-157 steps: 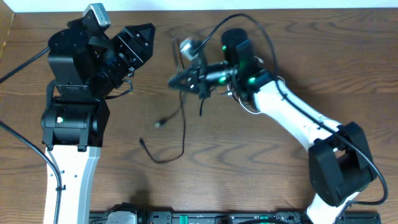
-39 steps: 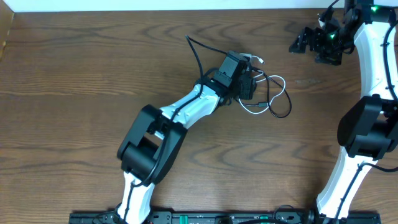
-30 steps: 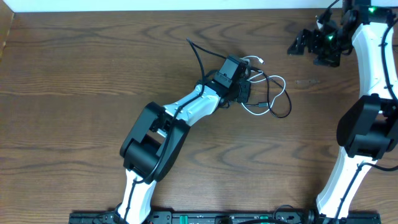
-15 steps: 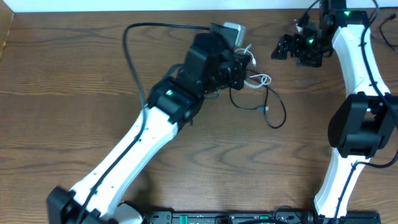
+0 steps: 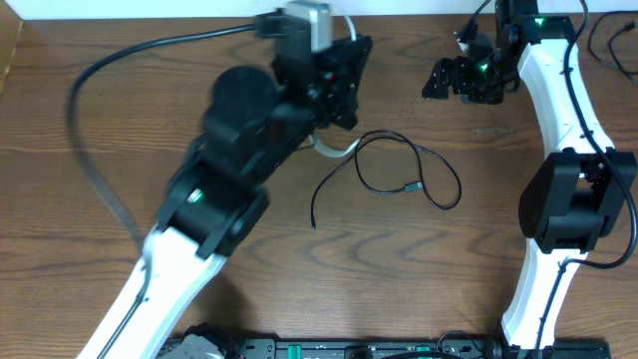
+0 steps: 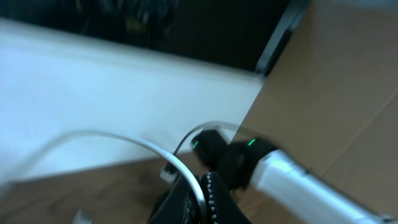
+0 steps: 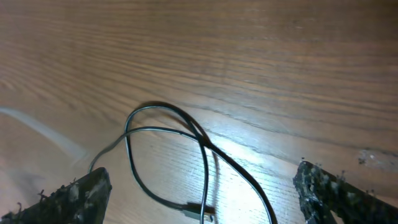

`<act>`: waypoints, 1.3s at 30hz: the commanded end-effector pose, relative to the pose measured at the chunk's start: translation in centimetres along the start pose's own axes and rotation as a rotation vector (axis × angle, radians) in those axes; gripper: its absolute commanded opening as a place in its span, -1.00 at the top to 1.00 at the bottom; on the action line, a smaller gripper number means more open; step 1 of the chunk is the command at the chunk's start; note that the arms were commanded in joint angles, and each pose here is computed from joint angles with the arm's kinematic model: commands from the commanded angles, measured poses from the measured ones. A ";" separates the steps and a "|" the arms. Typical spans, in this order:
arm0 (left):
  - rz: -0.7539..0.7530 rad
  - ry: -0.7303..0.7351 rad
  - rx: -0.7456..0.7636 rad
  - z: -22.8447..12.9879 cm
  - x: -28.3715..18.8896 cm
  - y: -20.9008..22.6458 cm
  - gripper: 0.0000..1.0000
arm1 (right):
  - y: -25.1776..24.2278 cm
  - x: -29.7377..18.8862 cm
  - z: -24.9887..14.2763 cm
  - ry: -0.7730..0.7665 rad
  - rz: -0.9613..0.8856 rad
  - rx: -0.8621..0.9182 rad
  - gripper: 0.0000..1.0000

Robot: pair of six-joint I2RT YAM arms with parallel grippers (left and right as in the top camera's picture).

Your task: Untangle cables

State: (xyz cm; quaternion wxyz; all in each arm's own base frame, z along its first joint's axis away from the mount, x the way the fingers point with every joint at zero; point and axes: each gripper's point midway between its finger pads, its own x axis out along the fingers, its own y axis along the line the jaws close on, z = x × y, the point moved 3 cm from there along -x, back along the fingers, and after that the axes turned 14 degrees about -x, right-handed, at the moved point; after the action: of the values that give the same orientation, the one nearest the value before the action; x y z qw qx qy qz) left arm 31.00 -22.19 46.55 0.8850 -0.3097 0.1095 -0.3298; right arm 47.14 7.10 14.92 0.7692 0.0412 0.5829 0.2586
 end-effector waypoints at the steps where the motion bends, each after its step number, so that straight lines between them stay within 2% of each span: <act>1: -0.024 -0.050 -0.001 1.6 -1.4 -1.2 0.85 | 2.1 0.1 0.4 -0.028 0.111 -0.094 -0.77; 8: 0.092 -0.014 -0.013 0.2 0.0 1.4 0.85 | 8.5 -2.6 1.1 -0.226 0.540 -0.399 -0.66; 15: 0.260 -0.089 -0.039 0.4 1.3 4.7 0.85 | 13.3 -6.7 -0.4 -0.366 0.722 -0.641 -0.67; 25: 0.337 -0.133 -0.154 0.2 1.7 6.4 0.85 | 19.1 -5.0 -1.5 -0.330 0.819 -0.783 -0.70; 33: 0.365 -0.160 -0.244 0.2 1.5 6.9 0.85 | 23.6 -4.6 -1.3 -0.403 0.927 -0.901 -0.71; 39: 0.378 -0.148 -0.245 -0.1 1.5 7.2 0.85 | 26.4 -3.4 -1.9 -0.388 0.948 -0.991 -0.61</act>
State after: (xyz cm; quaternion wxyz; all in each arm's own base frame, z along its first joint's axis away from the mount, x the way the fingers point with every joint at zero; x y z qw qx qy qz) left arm 35.60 -19.35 41.75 0.8929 -0.4060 0.1448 -0.1300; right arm 36.82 26.61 25.47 0.6058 -0.0121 0.2013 0.7697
